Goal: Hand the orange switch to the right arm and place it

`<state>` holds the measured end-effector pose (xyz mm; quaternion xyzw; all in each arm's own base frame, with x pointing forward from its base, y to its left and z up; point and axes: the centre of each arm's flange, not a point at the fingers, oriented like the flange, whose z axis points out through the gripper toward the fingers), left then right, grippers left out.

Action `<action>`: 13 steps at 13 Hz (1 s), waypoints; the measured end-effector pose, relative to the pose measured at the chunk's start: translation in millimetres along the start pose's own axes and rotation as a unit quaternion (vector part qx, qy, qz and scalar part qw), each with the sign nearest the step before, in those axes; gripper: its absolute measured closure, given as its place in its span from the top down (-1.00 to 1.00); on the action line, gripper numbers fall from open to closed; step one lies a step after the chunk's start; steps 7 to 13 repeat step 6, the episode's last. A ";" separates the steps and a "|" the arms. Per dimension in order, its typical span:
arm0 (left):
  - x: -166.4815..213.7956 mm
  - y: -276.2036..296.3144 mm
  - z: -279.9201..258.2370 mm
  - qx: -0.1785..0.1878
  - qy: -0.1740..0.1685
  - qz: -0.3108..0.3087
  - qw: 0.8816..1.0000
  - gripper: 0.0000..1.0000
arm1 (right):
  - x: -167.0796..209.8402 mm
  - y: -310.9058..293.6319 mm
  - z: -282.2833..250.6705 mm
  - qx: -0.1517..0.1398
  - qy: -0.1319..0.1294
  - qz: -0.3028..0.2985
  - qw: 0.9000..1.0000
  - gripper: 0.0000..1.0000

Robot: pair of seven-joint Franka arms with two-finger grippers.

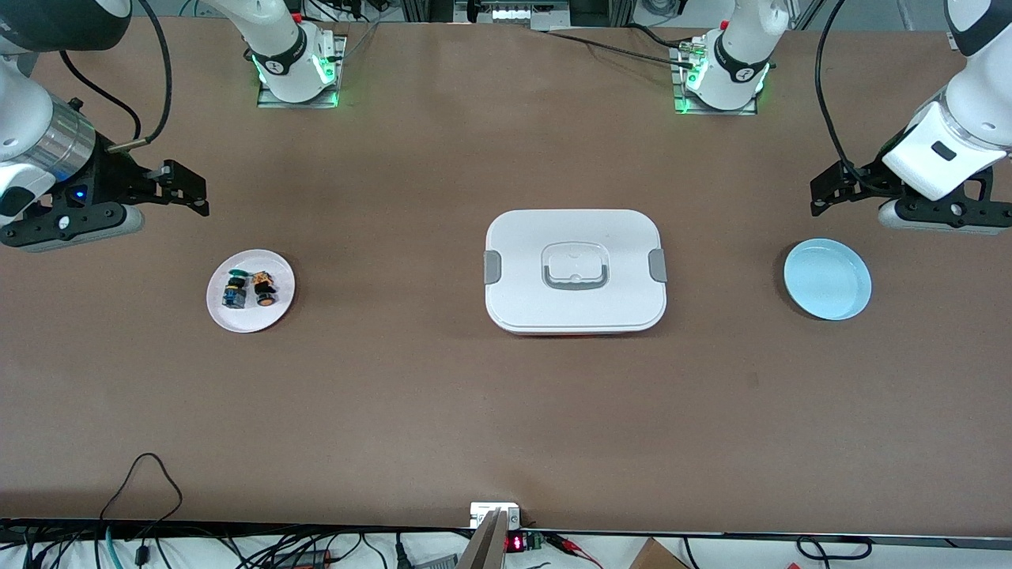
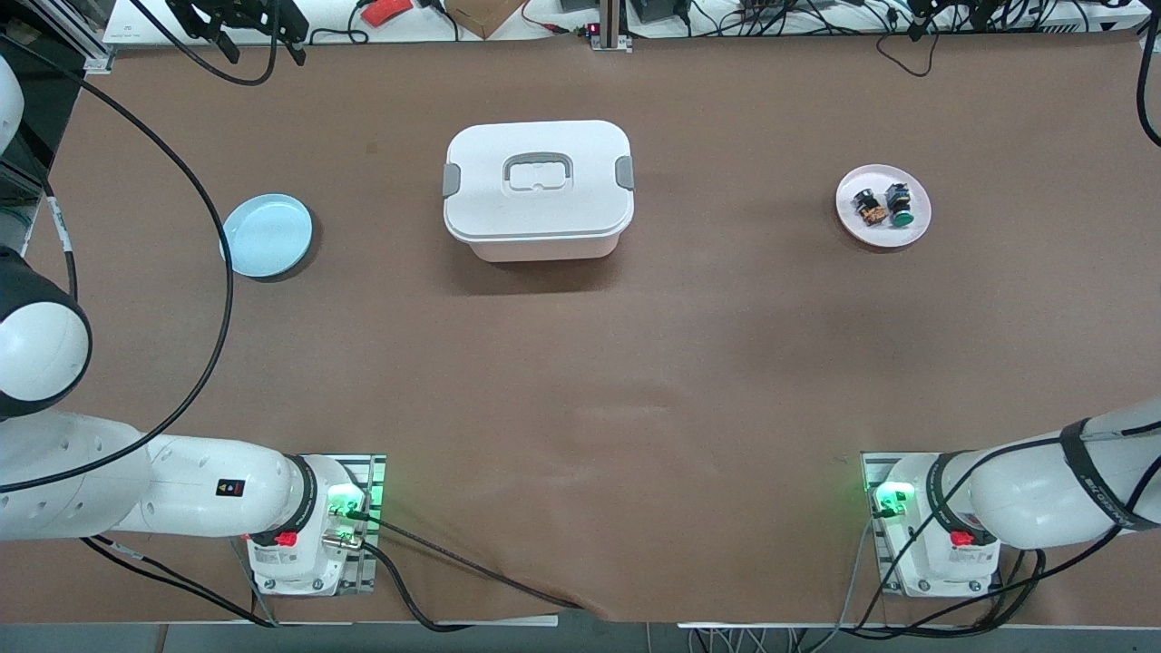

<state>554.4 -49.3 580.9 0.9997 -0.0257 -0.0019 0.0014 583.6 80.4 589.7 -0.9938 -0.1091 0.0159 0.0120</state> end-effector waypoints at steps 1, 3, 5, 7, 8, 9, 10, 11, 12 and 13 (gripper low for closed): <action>0.0 0.0 0.0 0.000 0.000 0.000 1.000 1.00 | 0.1 -0.3 -0.4 0.000 0.000 0.000 1.000 0.99; 0.0 0.0 0.0 0.000 0.000 0.000 1.000 1.00 | 0.2 -0.6 -2.3 0.000 0.002 -0.001 1.000 0.99; 0.0 0.0 0.0 0.000 0.000 0.000 1.000 1.00 | 0.3 -0.6 -3.4 0.000 0.004 -0.001 1.000 0.99; 0.0 0.0 0.0 0.000 0.000 0.000 1.000 1.00 | 0.3 -0.6 -3.4 0.000 0.004 -0.001 1.000 0.99; 0.0 0.0 0.0 0.000 0.000 0.000 1.000 1.00 | 0.3 -0.6 -3.4 0.000 0.004 -0.001 1.000 0.99; 0.0 0.0 0.0 0.000 0.000 0.000 1.000 1.00 | 0.3 -0.6 -3.4 0.000 0.004 -0.001 1.000 0.99; 0.0 0.0 0.0 0.000 0.000 0.000 1.000 1.00 | 0.3 -0.6 -3.4 0.000 0.004 -0.001 1.000 0.99; 0.0 0.0 0.0 0.000 0.000 0.000 1.000 1.00 | 0.3 -0.6 -3.4 0.000 0.004 -0.001 1.000 0.99; 0.0 0.0 0.0 0.000 0.000 0.000 1.000 1.00 | 0.3 -0.6 -3.4 0.000 0.004 -0.001 1.000 0.99; 0.0 0.0 0.0 0.000 0.000 0.000 1.000 1.00 | 0.3 -0.6 -3.4 0.000 0.004 -0.001 1.000 0.99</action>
